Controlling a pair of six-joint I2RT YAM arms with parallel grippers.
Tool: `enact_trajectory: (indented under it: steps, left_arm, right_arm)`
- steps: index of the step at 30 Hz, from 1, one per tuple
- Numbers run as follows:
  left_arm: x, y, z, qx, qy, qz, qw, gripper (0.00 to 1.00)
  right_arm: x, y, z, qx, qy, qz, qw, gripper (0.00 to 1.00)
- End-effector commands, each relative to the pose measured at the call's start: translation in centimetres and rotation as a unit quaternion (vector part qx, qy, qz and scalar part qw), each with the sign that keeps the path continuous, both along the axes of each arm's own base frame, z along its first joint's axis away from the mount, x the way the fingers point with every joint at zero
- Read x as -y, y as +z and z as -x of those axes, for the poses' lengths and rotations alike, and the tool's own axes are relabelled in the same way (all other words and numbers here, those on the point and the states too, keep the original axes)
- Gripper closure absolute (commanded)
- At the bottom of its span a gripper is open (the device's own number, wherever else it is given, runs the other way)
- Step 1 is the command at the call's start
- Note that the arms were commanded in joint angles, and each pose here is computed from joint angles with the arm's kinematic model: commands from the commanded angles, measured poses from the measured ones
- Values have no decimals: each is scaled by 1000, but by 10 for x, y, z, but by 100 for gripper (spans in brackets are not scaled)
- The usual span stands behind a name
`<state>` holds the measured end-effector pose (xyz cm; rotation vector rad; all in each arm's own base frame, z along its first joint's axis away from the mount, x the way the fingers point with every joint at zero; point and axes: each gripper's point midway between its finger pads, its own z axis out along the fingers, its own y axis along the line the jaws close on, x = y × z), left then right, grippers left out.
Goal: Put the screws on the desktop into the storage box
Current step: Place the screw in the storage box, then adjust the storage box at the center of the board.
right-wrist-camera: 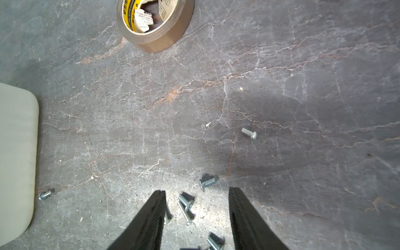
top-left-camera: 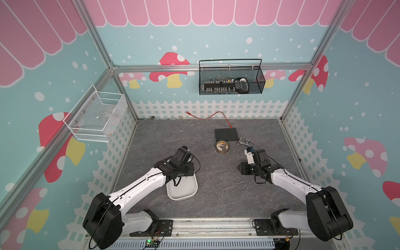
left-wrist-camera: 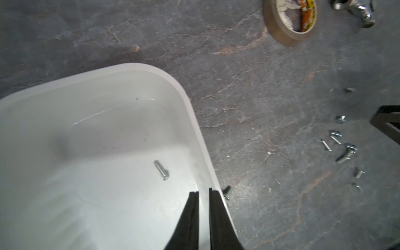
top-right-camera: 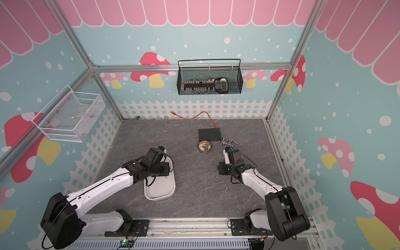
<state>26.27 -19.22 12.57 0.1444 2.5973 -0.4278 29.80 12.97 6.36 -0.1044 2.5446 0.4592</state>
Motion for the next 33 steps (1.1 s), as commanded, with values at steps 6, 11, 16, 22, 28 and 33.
enact_trajectory:
  steps: [6,11,16,22,28,33]
  left_arm:
    - [102,13,13,-3,-125,15,992,63]
    - [88,-48,19,-67,-91,-55,992,65]
    - [63,-75,36,-99,-58,-78,990,63]
    - [36,-90,33,-103,-15,-114,988,61]
    - [41,-90,25,-103,-9,-110,989,59]
    - [54,-91,19,-103,-13,-98,990,58]
  right_arm:
    - [4,2,0,6,0,20,1000,46]
    - [5,1,1,8,-1,22,1000,46]
    - [6,0,1,9,-1,22,1000,45]
    - [5,-2,1,9,1,22,1000,45]
    - [6,-4,3,8,0,22,1000,45]
    - [6,-4,2,8,1,22,1000,45]
